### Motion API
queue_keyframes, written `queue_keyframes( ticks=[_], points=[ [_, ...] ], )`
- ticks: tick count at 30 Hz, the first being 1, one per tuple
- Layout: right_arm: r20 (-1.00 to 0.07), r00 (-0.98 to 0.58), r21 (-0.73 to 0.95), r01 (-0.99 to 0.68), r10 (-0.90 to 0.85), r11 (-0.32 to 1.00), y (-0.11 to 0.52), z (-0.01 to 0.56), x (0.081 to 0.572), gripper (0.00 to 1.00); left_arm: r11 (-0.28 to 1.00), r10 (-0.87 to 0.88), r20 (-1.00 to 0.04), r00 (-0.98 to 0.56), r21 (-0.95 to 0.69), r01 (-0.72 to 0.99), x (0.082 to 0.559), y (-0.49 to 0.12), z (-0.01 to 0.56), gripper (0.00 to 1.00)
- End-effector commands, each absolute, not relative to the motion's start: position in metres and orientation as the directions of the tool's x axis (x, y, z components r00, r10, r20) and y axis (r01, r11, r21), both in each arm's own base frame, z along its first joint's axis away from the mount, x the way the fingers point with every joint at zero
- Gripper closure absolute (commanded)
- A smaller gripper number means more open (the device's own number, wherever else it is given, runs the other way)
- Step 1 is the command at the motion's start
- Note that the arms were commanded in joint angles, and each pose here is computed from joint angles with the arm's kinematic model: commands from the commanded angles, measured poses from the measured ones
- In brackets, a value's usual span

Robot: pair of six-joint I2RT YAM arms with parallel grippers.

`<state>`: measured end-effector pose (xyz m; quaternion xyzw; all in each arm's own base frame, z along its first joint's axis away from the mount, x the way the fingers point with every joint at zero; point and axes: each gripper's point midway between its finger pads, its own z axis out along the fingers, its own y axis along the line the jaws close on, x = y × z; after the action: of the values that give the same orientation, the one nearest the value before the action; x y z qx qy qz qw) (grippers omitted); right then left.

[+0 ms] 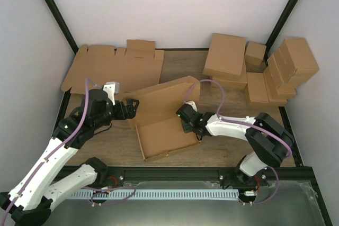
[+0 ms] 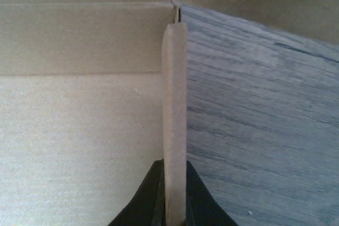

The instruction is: Fold the paper box

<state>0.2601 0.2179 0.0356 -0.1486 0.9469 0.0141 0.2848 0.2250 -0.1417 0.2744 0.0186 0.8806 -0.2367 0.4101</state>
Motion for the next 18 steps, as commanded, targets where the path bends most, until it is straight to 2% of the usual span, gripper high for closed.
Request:
queue_keyframes(
  ticks=[1,3,8,10,12,18],
  points=[
    [-0.569,-0.781,-0.158,-0.205,-0.259,0.966,0.206,0.044,0.269,0.99,0.88,-0.16,-0.737,-0.656,-0.408,0.244,0.227,-0.145,0.276,0.0],
    [-0.564,-0.781,-0.171,-0.207,-0.268,0.963,0.208,0.043,0.269,0.95,0.88,-0.159,-0.736,-0.658,-0.407,0.243,0.227,-0.145,0.276,0.0],
    [-0.562,-0.788,-0.098,-0.241,-0.253,0.966,0.221,0.045,0.266,0.6,0.879,-0.161,-0.737,-0.657,-0.409,0.244,0.225,-0.144,0.277,0.0],
    [-0.569,-0.787,-0.048,-0.256,-0.237,0.965,0.227,0.051,0.263,0.54,0.878,-0.161,-0.736,-0.658,-0.411,0.245,0.224,-0.144,0.277,0.0],
    [-0.58,-0.784,-0.008,-0.267,-0.222,0.964,0.231,0.059,0.261,0.53,0.877,-0.158,-0.733,-0.662,-0.411,0.247,0.224,-0.145,0.275,0.0],
    [-0.599,-0.777,0.047,-0.276,-0.194,0.96,0.228,0.077,0.252,0.41,0.887,-0.167,-0.719,-0.675,-0.409,0.216,0.218,-0.137,0.265,0.0]
  ],
)
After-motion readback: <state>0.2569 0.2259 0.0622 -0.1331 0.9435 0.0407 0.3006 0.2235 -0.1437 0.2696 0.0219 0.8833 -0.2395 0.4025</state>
